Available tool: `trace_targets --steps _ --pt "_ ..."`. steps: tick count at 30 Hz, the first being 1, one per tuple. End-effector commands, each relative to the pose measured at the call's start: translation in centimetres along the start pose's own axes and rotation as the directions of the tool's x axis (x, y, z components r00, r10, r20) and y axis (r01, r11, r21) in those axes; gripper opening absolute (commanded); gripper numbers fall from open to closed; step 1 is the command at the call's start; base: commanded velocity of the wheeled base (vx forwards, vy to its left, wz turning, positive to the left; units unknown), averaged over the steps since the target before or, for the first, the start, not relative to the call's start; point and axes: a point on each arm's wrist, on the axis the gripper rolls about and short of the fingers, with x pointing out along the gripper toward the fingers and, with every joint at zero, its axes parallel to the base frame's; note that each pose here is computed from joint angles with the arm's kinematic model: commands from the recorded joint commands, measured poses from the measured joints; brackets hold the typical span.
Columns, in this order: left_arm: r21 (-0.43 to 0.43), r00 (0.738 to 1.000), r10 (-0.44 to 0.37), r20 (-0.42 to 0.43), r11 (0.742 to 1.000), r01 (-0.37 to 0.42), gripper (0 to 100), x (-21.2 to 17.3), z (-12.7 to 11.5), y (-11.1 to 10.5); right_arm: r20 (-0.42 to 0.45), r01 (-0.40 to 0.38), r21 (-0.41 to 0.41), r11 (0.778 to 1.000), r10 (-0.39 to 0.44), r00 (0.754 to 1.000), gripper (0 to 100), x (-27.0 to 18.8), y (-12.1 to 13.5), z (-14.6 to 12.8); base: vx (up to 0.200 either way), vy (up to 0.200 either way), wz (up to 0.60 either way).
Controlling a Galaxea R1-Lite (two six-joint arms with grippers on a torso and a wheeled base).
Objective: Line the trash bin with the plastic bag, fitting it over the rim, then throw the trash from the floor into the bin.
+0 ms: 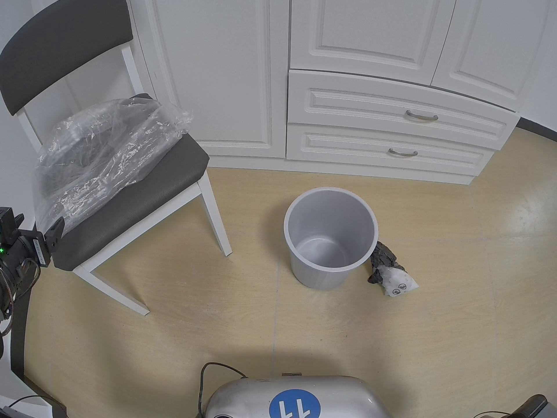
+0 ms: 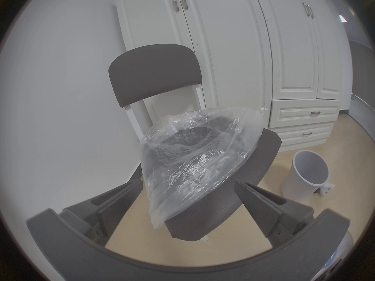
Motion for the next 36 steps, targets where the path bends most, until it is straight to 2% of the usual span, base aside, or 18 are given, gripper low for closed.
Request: trace_targets --steps 1,8,11,14,21,25,29,33,36 --pt "0.004 1.000 0.002 0.027 1.000 -0.002 100 -0.5 0.7 0.1 0.038 -0.014 0.010 1.000 0.014 0.999 100 -0.6 0.0 0.4 0.000 0.000 0.00" --pt "0.036 0.998 0.003 0.066 0.999 -0.006 100 0.4 2.2 0.4 0.007 -0.023 0.001 1.000 0.023 1.000 100 -0.1 0.2 0.5 0.000 0.000 0.00" --pt "0.088 0.998 -0.007 0.056 0.996 0.002 100 1.1 2.2 0.3 -0.024 -0.073 0.000 0.997 0.073 0.997 100 0.4 0.6 0.8 0.000 0.000 0.00" --pt "0.107 0.998 -0.029 0.050 0.994 0.023 100 1.6 2.2 -0.2 -0.032 -0.133 0.006 0.991 0.133 0.991 100 1.2 1.8 2.4 0.000 0.000 0.00" --pt "0.157 0.995 -0.066 0.077 0.986 0.053 100 3.7 3.7 -0.9 -0.011 -0.193 -0.011 0.981 0.193 0.981 100 3.9 4.6 6.4 0.000 0.000 0.00" --pt "0.185 0.993 -0.067 0.101 0.982 0.048 100 4.6 4.8 -1.0 -0.065 -0.257 -0.007 0.966 0.256 0.965 100 5.1 5.5 6.7 0.000 0.000 0.00" --pt "0.189 0.999 -0.031 0.023 0.982 0.026 100 3.6 3.5 -0.9 -0.125 -0.269 -0.005 0.963 0.266 0.956 100 6.0 5.8 5.8 0.000 0.000 0.00" --pt "0.186 0.999 -0.027 -0.026 0.982 0.032 100 0.5 1.9 -1.1 -0.159 -0.278 -0.004 0.960 0.274 0.948 100 6.0 5.7 5.1 0.000 0.000 0.00" --pt "0.189 0.999 -0.015 -0.028 0.982 0.020 100 -2.8 0.8 -1.0 -0.197 -0.336 0.010 0.942 0.331 0.923 100 5.5 5.7 4.3 0.000 0.000 0.00"
